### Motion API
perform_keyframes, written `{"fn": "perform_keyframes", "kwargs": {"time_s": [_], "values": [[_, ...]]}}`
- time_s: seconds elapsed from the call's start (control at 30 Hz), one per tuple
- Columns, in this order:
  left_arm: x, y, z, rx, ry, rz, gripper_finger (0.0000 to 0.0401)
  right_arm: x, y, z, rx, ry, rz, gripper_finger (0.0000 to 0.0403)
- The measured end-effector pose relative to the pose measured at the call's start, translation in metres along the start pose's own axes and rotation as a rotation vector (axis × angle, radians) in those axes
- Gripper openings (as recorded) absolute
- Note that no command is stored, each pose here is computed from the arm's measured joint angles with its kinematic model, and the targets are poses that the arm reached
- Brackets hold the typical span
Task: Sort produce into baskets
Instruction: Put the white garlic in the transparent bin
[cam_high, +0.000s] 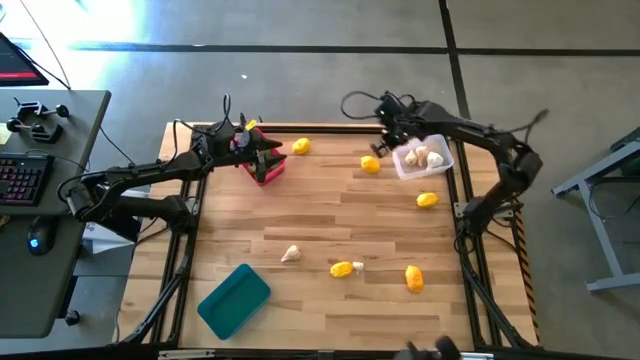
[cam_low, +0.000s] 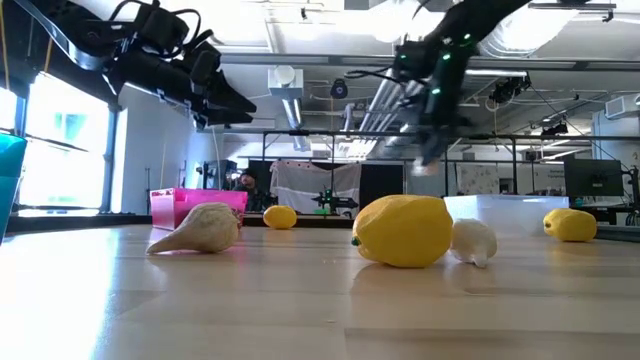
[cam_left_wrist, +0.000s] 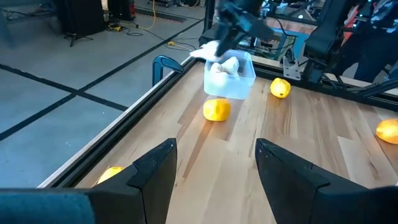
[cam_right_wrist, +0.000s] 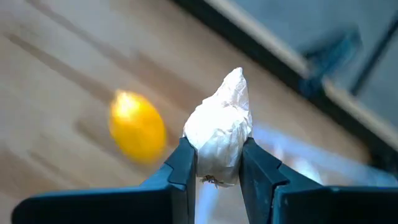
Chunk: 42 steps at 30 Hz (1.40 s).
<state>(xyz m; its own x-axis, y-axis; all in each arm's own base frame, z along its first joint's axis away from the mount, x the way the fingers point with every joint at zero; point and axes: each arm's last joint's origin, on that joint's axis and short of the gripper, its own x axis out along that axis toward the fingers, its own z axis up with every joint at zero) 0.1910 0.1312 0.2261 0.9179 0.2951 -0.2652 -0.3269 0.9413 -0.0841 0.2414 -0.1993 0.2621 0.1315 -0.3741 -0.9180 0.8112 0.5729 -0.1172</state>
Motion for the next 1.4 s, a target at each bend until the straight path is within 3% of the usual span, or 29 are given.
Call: {"fn": "perform_keyframes", "kwargs": {"time_s": [0.17, 0.3, 0.5, 0.77, 1.13, 1.23, 1.4], "values": [[0.001, -0.002, 0.002, 0.010, -0.020, -0.009, 0.0204, -0.010, -0.018, -0.041, 0.118, 0.091, -0.057, 0.0070], [0.001, -0.003, 0.005, 0.026, -0.051, -0.014, 0.0204, 0.000, -0.032, -0.063, 0.204, 0.101, -0.075, 0.0070], [0.001, -0.003, 0.006, 0.033, -0.057, -0.014, 0.0204, 0.028, -0.042, -0.081, 0.199, 0.108, -0.035, 0.0070], [0.001, -0.005, 0.006, 0.025, -0.055, -0.021, 0.0204, 0.042, -0.040, -0.083, 0.156, 0.033, 0.026, 0.0070], [0.001, -0.005, 0.006, 0.024, -0.054, -0.021, 0.0204, 0.055, -0.037, -0.081, 0.110, 0.053, 0.050, 0.0083], [0.001, -0.004, 0.006, 0.014, -0.055, -0.003, 0.0204, 0.054, -0.037, -0.080, 0.091, 0.051, 0.045, 0.0106], [0.002, -0.007, 0.004, -0.034, -0.036, 0.008, 0.0204, 0.045, -0.031, -0.075, 0.029, 0.056, 0.030, 0.0182]]}}
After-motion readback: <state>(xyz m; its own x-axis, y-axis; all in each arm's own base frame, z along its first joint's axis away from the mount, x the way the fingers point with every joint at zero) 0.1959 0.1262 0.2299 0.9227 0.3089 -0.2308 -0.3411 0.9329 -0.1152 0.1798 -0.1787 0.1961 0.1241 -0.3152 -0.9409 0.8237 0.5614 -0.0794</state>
